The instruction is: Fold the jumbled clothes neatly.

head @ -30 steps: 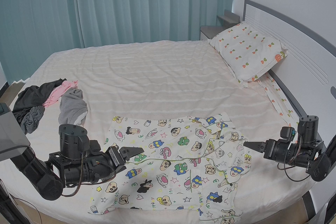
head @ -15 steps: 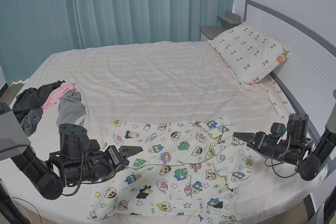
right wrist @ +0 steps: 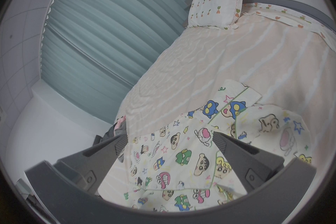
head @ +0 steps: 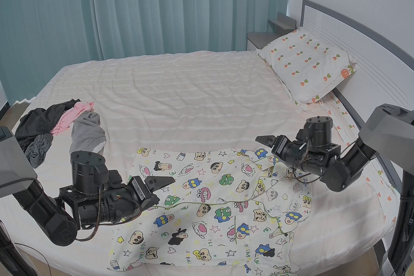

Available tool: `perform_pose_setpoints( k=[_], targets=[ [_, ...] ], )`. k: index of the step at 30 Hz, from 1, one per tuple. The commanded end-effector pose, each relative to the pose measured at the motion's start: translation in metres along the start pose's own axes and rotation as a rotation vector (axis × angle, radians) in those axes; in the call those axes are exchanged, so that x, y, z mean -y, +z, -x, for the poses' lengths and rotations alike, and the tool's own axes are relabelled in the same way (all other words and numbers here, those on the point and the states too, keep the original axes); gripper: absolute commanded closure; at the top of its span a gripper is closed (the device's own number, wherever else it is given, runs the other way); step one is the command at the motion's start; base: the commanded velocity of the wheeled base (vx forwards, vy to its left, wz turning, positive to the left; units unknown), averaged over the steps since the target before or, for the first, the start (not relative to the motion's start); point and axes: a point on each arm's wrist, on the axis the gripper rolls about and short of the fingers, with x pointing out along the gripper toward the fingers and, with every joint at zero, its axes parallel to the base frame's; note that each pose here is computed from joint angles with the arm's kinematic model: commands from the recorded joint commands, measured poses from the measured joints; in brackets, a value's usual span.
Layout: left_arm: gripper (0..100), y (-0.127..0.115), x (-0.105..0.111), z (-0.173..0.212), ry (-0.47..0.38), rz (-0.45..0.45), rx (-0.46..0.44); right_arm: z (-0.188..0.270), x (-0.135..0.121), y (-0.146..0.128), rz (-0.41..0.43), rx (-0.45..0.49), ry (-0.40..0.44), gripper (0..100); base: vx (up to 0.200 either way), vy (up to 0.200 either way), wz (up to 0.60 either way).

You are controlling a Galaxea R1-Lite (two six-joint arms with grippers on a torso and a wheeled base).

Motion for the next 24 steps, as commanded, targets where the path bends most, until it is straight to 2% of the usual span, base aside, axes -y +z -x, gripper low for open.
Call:
perform_pose_setpoints(
  k=[1,7,15,19,22,24],
  targets=[
    [0,0.000,-0.002,0.000,0.004,0.005,0.001,-0.048,0.021,-0.027,-0.007,-0.063,-0.120,0,0.000,0.000,0.00],
    [0,-0.002,-0.003,0.000,0.011,0.002,-0.007,-0.065,0.039,-0.035,-0.011,-0.076,-0.153,0,0.000,0.000,0.00],
    [0,-0.002,-0.004,0.000,0.012,0.002,-0.007,-0.076,0.042,-0.034,-0.011,-0.065,-0.162,0,0.000,0.000,0.00],
    [0,-0.002,-0.004,0.000,0.013,0.003,-0.005,-0.089,0.045,-0.025,-0.013,-0.021,-0.207,0,0.000,0.000,0.00],
    [0,-0.002,-0.004,0.000,0.013,0.003,-0.005,-0.092,0.045,-0.024,-0.013,-0.011,-0.207,0,0.000,0.000,0.00],
    [0,-0.002,-0.004,0.001,0.014,0.003,-0.003,-0.101,0.043,-0.013,-0.014,0.039,-0.192,0,0.000,0.000,0.00]
  ],
)
